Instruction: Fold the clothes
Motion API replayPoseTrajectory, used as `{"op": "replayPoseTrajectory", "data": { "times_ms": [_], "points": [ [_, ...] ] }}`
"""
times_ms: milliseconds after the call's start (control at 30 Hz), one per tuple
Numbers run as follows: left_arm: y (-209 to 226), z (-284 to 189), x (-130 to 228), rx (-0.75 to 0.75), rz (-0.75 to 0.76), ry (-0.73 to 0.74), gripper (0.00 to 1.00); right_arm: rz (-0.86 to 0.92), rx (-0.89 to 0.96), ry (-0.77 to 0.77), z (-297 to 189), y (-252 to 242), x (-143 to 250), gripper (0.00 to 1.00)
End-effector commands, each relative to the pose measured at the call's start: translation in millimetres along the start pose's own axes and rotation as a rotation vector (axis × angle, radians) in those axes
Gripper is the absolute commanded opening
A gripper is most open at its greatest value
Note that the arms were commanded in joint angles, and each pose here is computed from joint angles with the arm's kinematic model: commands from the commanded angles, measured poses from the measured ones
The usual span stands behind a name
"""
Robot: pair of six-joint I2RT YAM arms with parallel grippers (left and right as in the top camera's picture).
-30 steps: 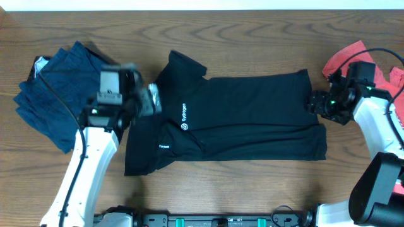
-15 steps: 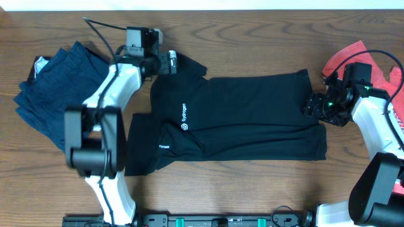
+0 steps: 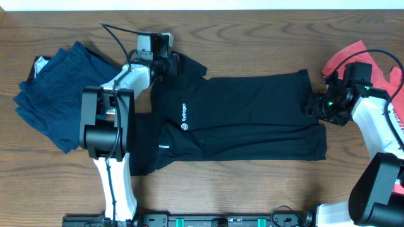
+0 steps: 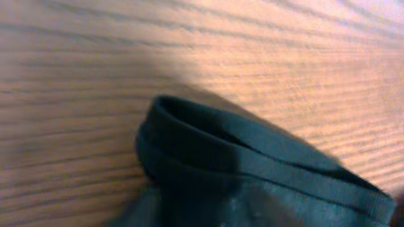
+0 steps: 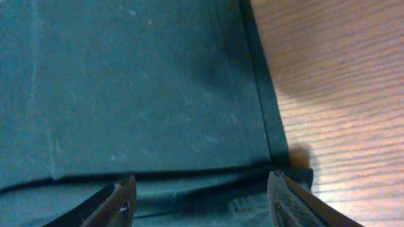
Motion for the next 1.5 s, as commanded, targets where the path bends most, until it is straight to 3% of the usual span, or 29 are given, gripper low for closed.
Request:
{"op": "replayPoseTrajectory", "data": {
  "times_ms": [0,33,200,467,733,1000,1200,1267,1367,1467],
  "points": [
    [-4.4,6.9,3.2,0.048,0.015,0.021,0.1,-0.014,-0.011,-0.05,-4.9,6.0,-8.2,0.61],
    [-4.8,4.7,0.0,0.052,0.016,0.013,0.06,-0.014,-0.012,-0.064,-4.9,7.0,-10.3,0.59],
    [-11.1,-23.3,-22.4,0.09,-0.014,-0.05,0.06,-0.038,0.044,-0.168,-5.1,10.9,-25.7,0.55],
    [-41.6,-86.1,-40.8,0.149,-0.032,-0.075,0.06,-0.1,0.136,-0.336,1.6,20.7,-57.5,0.71],
    [-43.0,-99.6,-24.7,0.114,-0.087,0.038,0.06,-0.161,0.133,-0.348,58.2,18.7,-93.3,0.85],
    [-40.7,-100.0,-15.0,0.095,-0.117,0.102,0.06,-0.173,0.095,-0.358,108.3,15.4,-109.2,0.87],
    [-40.1,-100.2,-12.3,0.09,-0.125,0.119,0.06,-0.171,0.079,-0.346,129.0,15.6,-106.8,0.77],
    [-39.9,-100.3,-11.3,0.087,-0.129,0.126,0.06,-0.173,0.079,-0.34,130.3,16.6,-105.8,0.66],
    [-39.8,-100.3,-10.9,0.086,-0.13,0.129,0.06,-0.176,0.078,-0.338,130.5,18.0,-105.4,0.59],
    [-39.7,-100.4,-10.7,0.086,-0.13,0.13,0.06,-0.172,0.078,-0.321,131.5,17.6,-103.0,0.42]
  ]
}}
Point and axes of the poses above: each gripper's point midway between its finger pads, its own z axis out along the fingers, its own y axis along the line the jaws close on, x = y × z, the point moved 10 cm from there along -z, back along the fingers, and after that the axes turned 6 degrees about -z, right-handed, at the moved point
